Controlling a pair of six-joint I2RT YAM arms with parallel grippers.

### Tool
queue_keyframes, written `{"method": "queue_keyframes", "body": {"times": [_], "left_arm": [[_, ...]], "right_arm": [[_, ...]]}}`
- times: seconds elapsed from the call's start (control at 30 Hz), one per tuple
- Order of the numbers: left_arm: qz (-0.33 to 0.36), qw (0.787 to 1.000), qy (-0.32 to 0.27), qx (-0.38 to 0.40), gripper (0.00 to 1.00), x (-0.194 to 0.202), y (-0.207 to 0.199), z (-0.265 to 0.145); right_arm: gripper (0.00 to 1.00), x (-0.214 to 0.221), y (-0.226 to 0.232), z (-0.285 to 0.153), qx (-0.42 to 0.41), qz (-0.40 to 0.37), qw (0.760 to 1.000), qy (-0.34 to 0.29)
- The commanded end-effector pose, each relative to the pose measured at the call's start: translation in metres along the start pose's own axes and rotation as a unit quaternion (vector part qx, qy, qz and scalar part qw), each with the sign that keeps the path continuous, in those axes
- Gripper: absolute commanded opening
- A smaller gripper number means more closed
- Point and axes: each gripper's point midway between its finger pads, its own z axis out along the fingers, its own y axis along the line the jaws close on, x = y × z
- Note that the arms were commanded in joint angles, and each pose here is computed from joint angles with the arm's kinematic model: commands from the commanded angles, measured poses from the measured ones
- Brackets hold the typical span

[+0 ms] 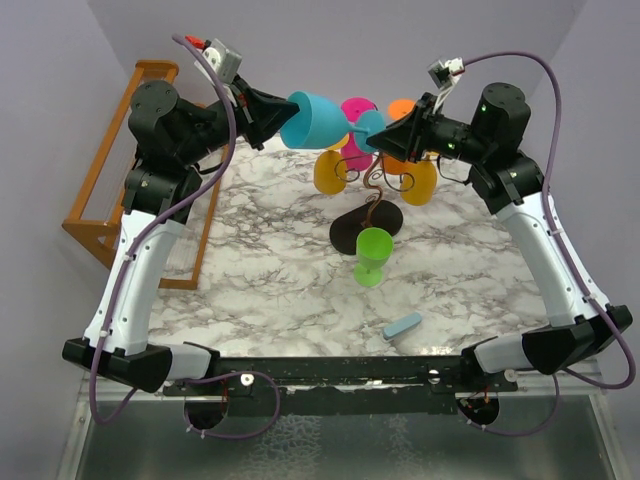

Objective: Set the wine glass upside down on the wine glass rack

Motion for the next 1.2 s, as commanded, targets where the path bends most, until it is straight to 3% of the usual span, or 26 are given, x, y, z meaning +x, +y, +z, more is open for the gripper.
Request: {"method": "queue_keyframes", "body": {"times": [0.0, 0.2, 0.27, 0.6, 0.93, 1.17], "left_arm": [[0.007, 1.000, -0.011, 0.002, 0.00, -0.005, -0.003, 0.002], [0.005, 1.000, -0.009, -0.006, 0.00, -0.001, 0.000, 0.001], [0.000, 1.000, -0.009, -0.006, 0.00, 0.000, 0.000, 0.001], [-0.025, 0.999, 0.009, 0.019, 0.45, 0.018, -0.008, -0.001], [0.088, 0.993, 0.048, -0.066, 0.71, 0.026, 0.014, -0.031], [0.145, 0.981, 0.079, -0.103, 0.84, 0.030, 0.024, -0.048]], "right_arm": [[0.19, -0.025, -0.004, 0.000, 0.031, -0.023, 0.999, -0.037], [0.03, -0.029, -0.013, -0.003, 0.060, -0.038, 0.996, -0.046], [0.01, -0.032, -0.016, -0.005, 0.074, -0.046, 0.995, -0.052], [0.01, -0.047, -0.030, -0.016, 0.128, -0.101, 0.984, -0.071], [0.01, -0.057, -0.042, -0.030, 0.163, -0.250, 0.953, -0.056], [0.01, -0.040, -0.018, -0.034, 0.088, -0.355, 0.931, -0.004]]}}
